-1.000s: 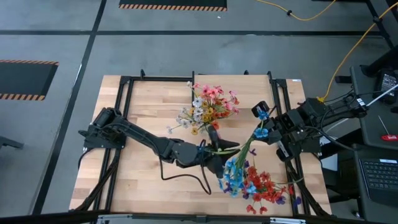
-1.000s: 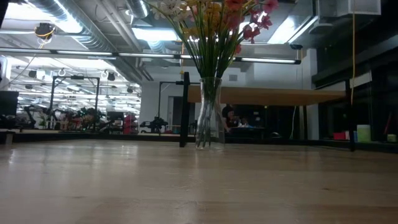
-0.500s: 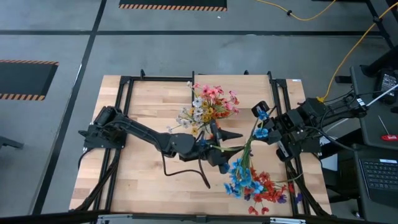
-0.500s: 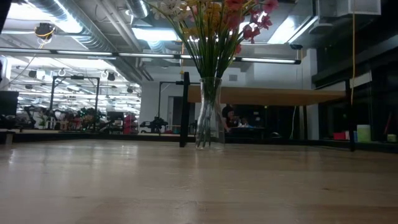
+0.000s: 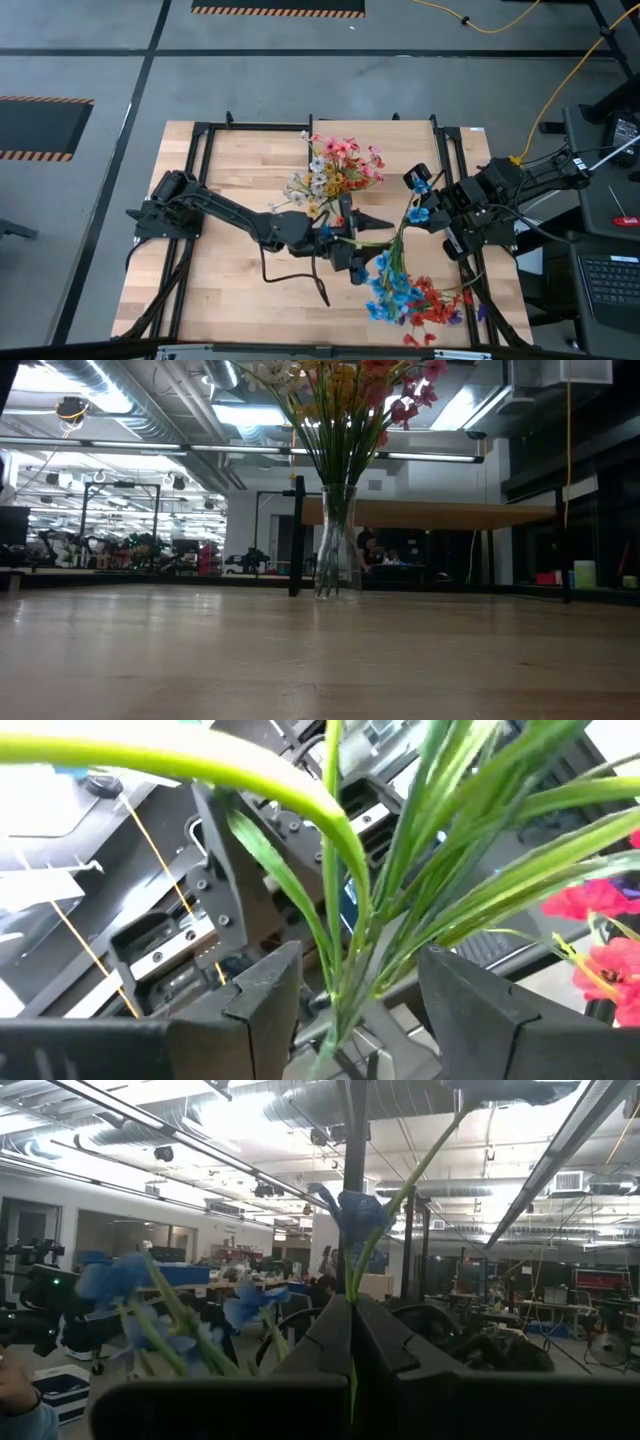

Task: Pick and place flowers into a vace then onto a shelf
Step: Put the blue flowers into the blue vase

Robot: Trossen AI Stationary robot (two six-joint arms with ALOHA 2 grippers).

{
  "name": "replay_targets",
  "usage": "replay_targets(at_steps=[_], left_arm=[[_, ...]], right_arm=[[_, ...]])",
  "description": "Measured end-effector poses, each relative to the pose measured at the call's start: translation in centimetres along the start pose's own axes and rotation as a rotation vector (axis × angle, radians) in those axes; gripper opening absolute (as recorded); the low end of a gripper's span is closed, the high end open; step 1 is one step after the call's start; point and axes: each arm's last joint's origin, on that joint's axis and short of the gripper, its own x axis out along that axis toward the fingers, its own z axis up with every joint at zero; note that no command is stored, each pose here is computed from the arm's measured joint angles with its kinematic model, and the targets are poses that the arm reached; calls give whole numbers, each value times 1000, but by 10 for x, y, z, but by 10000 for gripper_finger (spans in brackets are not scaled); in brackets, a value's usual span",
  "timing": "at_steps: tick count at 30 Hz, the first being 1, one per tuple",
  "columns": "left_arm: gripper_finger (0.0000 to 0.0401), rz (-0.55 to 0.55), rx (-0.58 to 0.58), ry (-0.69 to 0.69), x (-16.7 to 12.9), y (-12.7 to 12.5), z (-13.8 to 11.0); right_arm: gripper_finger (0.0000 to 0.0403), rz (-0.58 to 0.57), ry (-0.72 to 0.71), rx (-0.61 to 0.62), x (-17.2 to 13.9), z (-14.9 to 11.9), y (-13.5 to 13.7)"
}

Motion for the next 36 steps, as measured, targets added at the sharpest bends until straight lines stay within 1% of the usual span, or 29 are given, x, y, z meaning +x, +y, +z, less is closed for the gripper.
replay_targets(at_steps=[5,9,13,16,26,30,33,36], left_arm=[[196,5,-1,-3,1,2,-1],[196,-16,0,-23,1,1,-1],[196,-39,-3,-62,1,1,1],[196,-34,-4,-105,1,3,4],[192,-34,0,-107,1,4,3],[167,-72,-34,-142,3,6,1],[137,-108,-60,-177,4,9,-1],[102,-107,-80,-177,6,12,-4]], right_arm=[[0,0,1,1,0,0,0],[0,-1,6,3,0,-1,0],[0,-4,33,7,1,-5,0],[0,-8,49,12,4,-9,-1],[0,-11,51,15,6,-12,-1],[0,-12,49,15,7,-13,-1],[0,-12,44,15,10,-15,-2],[0,-13,51,38,11,-17,-2]])
